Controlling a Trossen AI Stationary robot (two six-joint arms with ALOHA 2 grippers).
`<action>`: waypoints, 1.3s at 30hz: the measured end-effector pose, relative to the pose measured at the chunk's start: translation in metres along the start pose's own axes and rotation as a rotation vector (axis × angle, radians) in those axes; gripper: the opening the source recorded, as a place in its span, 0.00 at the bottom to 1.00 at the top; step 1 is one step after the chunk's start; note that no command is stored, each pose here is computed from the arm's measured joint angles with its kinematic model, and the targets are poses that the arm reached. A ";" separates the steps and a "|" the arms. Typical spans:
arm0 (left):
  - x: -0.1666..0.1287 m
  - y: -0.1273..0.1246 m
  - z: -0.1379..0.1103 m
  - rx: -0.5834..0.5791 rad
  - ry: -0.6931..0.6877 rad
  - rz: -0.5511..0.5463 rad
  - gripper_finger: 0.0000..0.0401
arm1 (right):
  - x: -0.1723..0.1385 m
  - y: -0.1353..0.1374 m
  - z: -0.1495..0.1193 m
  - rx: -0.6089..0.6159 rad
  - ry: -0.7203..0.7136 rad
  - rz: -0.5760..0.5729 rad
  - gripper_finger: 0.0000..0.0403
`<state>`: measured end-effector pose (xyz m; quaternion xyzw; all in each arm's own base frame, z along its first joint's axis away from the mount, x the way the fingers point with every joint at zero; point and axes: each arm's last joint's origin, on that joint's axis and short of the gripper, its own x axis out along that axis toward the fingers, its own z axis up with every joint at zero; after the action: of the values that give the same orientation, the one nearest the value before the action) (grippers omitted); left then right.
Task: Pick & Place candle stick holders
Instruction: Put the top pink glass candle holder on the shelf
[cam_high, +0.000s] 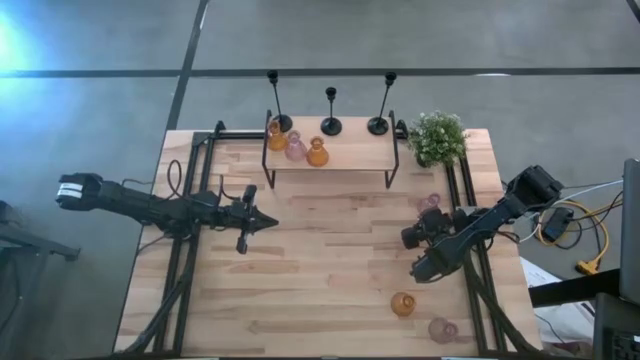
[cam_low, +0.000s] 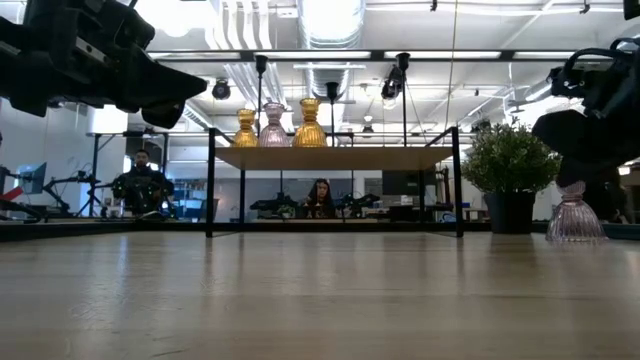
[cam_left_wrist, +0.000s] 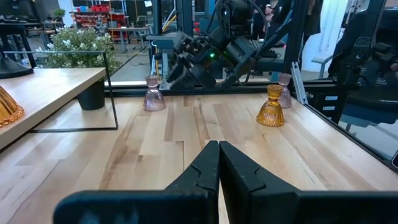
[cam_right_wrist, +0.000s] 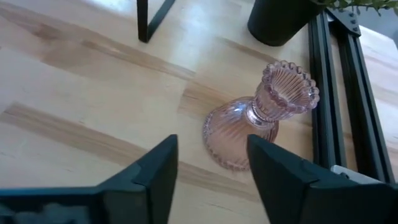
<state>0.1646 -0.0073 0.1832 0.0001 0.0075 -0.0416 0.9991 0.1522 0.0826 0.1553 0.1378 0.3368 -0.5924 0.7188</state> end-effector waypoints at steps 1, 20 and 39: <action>0.000 0.000 0.000 0.000 0.000 0.000 0.03 | 0.000 0.000 0.000 -0.003 0.001 0.000 0.49; 0.000 0.000 0.000 0.000 0.000 0.000 0.03 | 0.019 0.005 0.014 0.006 0.092 -0.106 0.71; 0.000 0.000 0.000 0.000 0.000 0.000 0.03 | 0.057 0.003 0.036 0.059 0.160 -0.248 0.69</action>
<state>0.1646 -0.0073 0.1832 0.0000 0.0075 -0.0416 0.9991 0.1712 0.0188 0.1448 0.1630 0.3896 -0.6735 0.6067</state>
